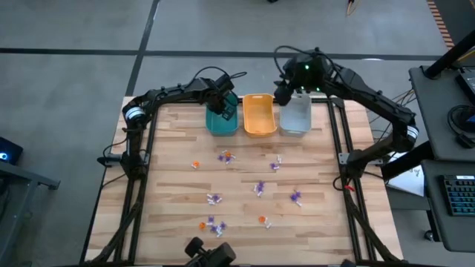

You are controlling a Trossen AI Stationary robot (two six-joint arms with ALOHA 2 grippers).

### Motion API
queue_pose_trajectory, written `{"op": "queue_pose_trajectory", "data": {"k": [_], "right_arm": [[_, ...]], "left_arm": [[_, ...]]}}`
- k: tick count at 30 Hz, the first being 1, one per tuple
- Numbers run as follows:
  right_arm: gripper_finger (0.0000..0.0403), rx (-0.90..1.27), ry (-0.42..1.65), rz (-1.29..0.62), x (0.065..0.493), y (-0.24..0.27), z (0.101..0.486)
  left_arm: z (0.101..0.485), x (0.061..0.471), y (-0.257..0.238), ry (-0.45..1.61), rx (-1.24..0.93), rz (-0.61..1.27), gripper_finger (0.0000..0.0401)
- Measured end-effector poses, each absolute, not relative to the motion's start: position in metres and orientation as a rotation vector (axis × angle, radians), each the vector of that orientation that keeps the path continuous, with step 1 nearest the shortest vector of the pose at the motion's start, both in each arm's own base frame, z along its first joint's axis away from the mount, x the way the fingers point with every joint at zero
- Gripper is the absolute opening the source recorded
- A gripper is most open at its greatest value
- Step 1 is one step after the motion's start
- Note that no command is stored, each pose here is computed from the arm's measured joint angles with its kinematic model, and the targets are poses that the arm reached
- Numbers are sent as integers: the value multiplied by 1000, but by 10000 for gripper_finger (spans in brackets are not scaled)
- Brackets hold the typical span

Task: Sort Halloween decoration
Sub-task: Put the white bone toy into the blue bin

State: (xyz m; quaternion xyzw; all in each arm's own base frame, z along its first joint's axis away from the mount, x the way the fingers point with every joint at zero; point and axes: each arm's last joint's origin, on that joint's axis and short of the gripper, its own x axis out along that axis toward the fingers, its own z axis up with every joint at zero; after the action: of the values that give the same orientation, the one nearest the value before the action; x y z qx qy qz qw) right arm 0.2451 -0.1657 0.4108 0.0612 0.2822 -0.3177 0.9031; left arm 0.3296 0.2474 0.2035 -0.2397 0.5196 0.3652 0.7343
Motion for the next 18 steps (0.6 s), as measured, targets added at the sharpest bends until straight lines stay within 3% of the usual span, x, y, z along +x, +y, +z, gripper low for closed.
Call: {"op": "queue_pose_trajectory", "data": {"k": [18], "right_arm": [[150,174,568,-748,261,-207,388]], "left_arm": [[192,326,244,1183,-527,791,0]]}}
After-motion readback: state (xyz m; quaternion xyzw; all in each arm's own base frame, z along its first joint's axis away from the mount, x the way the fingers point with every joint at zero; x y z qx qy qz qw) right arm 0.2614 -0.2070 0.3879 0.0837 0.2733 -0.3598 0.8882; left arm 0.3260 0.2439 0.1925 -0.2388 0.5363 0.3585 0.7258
